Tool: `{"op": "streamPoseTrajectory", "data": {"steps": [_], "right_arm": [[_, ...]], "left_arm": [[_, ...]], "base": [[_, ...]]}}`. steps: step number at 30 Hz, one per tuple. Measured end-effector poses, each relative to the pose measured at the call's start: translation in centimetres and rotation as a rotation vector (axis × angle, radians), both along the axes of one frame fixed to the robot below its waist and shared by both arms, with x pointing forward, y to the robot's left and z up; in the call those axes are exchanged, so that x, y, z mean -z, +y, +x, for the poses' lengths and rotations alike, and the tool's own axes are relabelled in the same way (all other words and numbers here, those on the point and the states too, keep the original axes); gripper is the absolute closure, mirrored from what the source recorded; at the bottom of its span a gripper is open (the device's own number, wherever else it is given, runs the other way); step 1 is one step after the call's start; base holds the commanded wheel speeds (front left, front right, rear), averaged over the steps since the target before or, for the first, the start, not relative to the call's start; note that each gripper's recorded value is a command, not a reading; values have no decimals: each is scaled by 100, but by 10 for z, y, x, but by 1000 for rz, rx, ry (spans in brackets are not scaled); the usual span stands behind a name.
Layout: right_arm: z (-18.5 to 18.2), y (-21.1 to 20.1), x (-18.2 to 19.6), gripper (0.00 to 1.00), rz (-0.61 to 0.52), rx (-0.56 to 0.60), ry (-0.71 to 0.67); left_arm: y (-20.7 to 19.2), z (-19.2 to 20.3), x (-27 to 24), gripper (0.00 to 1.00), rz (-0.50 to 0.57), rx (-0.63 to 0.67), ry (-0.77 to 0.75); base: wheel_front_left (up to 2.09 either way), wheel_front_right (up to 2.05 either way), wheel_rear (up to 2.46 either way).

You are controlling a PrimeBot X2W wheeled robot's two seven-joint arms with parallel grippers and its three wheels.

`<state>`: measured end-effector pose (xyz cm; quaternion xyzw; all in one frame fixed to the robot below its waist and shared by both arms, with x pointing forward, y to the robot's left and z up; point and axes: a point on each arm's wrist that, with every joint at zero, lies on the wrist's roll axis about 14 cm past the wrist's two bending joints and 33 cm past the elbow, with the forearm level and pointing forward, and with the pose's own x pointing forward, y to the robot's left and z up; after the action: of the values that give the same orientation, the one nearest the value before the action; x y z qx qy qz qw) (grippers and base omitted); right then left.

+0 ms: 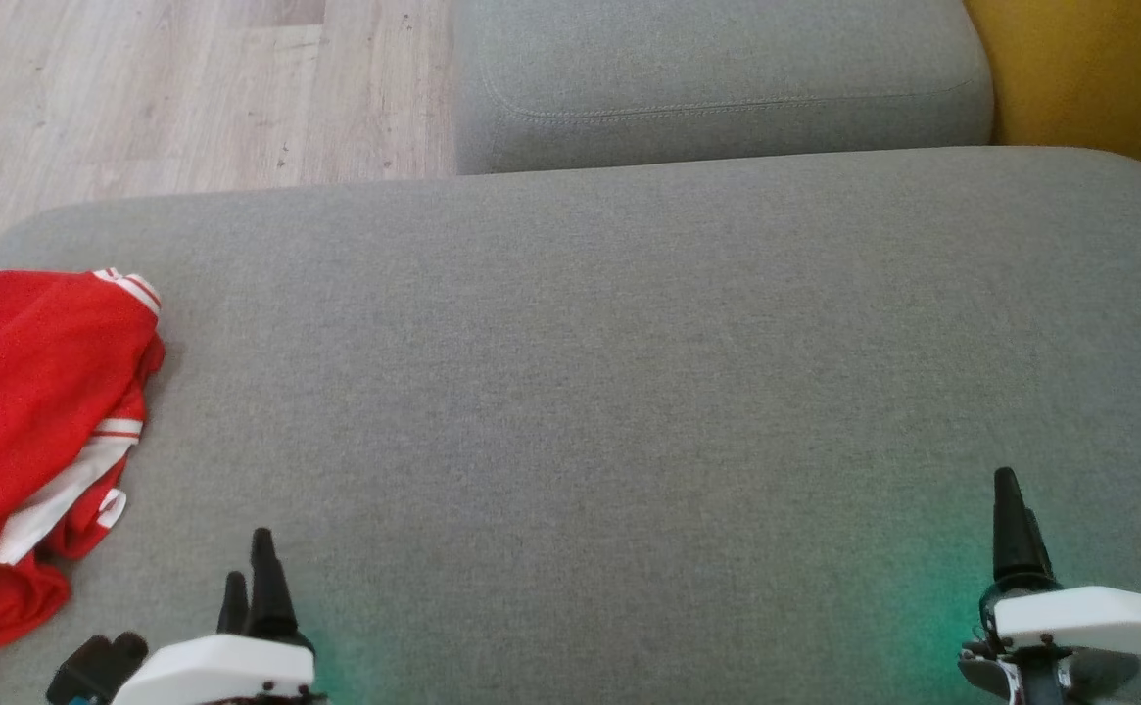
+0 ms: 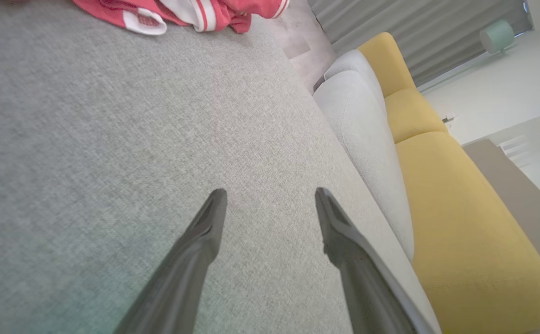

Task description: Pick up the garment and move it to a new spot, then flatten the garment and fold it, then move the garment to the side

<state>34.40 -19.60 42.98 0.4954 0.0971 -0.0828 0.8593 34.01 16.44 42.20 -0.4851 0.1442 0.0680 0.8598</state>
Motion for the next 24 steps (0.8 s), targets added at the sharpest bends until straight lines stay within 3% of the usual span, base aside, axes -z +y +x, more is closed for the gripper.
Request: {"op": "streamPoseTrajectory", "data": {"steps": [24], "right_arm": [[6,7,-15,0,-323,-97,-43]], "left_arm": [[-3,-1,-4,0,381,103,-28]], "base": [[0,0,0]]}}
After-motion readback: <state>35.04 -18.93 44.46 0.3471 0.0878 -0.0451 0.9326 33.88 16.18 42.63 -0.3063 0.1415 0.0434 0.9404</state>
